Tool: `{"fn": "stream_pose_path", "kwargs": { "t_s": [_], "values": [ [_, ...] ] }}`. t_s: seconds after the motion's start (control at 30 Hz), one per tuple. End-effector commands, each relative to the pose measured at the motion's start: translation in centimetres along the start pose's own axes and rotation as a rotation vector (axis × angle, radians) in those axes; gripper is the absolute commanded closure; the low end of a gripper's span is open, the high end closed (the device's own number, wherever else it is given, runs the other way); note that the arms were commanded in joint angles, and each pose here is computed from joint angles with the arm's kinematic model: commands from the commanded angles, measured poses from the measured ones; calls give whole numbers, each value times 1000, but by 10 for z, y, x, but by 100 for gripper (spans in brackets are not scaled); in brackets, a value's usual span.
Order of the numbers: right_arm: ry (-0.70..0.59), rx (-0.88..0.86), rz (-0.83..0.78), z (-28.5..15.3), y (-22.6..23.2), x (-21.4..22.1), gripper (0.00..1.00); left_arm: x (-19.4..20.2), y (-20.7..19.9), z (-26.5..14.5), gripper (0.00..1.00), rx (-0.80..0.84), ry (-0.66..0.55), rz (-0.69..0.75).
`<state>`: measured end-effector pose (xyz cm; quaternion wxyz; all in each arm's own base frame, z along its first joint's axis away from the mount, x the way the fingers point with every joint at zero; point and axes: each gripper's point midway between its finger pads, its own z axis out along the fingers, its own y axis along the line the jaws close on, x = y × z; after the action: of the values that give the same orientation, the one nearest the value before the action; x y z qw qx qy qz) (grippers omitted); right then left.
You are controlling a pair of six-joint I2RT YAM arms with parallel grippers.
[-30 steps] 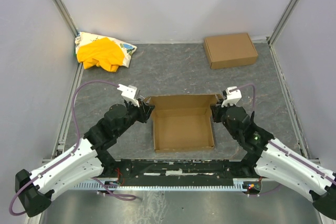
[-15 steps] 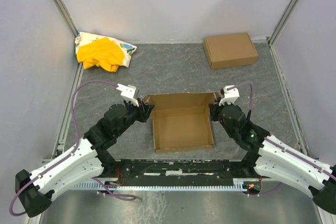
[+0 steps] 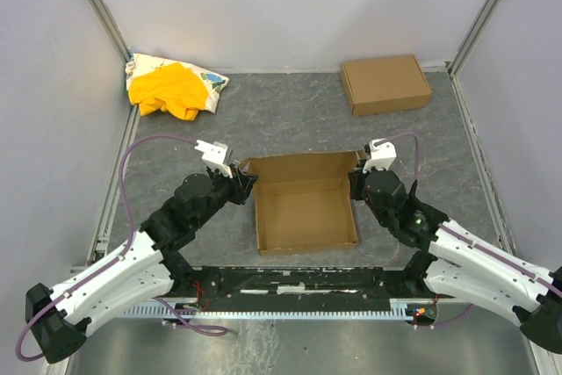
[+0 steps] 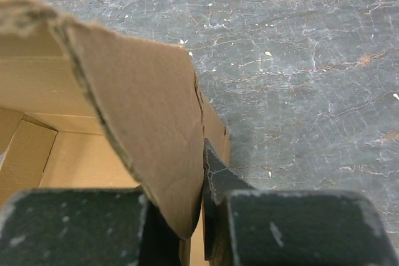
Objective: Fold the paper box
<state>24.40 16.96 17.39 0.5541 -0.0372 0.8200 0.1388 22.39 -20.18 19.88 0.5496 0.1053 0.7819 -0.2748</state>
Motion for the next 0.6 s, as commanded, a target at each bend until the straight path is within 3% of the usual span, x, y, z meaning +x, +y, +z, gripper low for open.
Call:
{"fn": "stream_pose_path", "kwargs": {
  "t_s": [0.0, 0.33, 0.57],
  "values": [
    [16, -102, 33, -4, 27, -7, 89, 12, -5, -2, 72, 22, 70, 15],
    [98, -89, 46, -13, 12, 36, 89, 26, -2, -8, 71, 23, 108, 1],
    [127, -76, 43, -17, 4, 50, 89, 35, 0, -21, 65, 28, 147, -6]
  ]
}}
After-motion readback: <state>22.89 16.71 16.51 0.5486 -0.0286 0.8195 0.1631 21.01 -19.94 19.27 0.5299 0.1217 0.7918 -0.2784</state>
